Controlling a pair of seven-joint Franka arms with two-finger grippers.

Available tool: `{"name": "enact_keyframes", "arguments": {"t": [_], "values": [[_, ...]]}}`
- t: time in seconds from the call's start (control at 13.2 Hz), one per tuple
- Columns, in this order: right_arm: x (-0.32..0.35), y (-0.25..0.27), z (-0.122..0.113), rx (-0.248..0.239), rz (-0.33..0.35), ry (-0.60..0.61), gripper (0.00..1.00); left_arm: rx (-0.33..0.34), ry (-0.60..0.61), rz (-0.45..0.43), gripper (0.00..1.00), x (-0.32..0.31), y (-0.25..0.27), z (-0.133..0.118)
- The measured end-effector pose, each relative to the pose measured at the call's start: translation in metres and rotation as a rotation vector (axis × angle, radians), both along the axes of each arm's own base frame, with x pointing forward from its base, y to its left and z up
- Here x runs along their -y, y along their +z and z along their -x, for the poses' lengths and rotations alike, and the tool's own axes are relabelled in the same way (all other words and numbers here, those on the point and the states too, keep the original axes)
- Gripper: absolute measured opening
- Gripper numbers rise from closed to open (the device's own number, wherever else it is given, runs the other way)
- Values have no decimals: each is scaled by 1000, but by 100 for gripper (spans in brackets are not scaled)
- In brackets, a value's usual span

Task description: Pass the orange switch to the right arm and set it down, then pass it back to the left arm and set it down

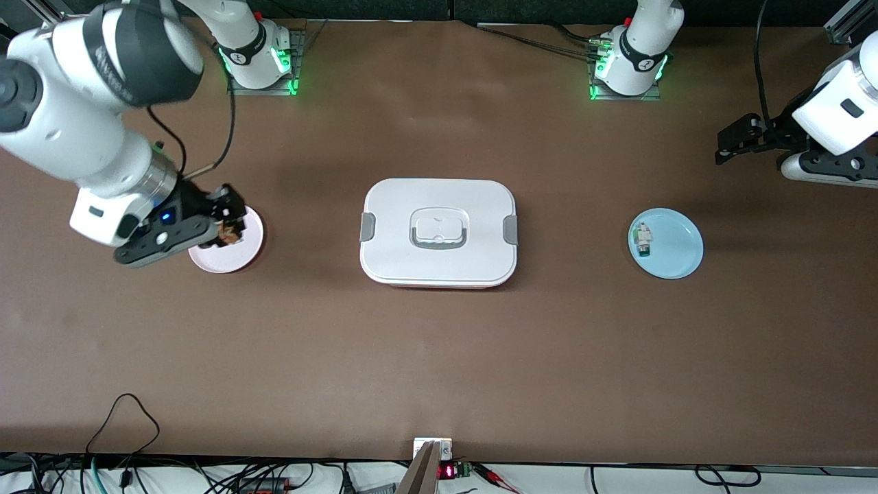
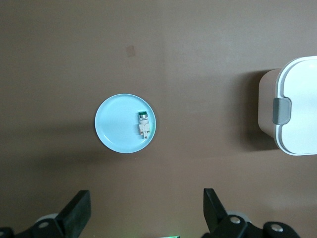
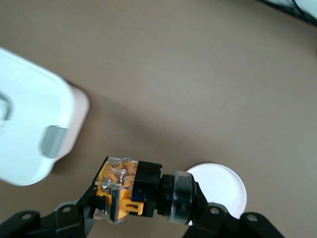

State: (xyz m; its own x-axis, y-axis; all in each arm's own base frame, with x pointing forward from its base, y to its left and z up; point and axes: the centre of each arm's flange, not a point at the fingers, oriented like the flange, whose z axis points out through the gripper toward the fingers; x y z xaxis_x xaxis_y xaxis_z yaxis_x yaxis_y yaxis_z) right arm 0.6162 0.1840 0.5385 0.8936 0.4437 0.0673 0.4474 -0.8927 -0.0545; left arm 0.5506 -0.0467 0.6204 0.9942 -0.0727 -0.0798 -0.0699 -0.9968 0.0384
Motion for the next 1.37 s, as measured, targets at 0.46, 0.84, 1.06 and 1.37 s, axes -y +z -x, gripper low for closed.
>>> {"name": "enact_keyframes", "arguments": {"t": [0.46, 0.84, 1.06, 1.37], "values": [[-93, 25, 32, 16, -245, 335, 74, 0, 0, 0, 100, 0, 0, 0], [-98, 18, 16, 152, -457, 678, 74, -29, -1, -2, 100, 0, -3, 3], [-110, 8, 9, 226, -631, 791, 74, -98, -8, 50, 100, 7, -7, 11], [-122, -10, 3, 303, -838, 853, 74, -223, -37, 245, 100, 33, -14, 23]]}}
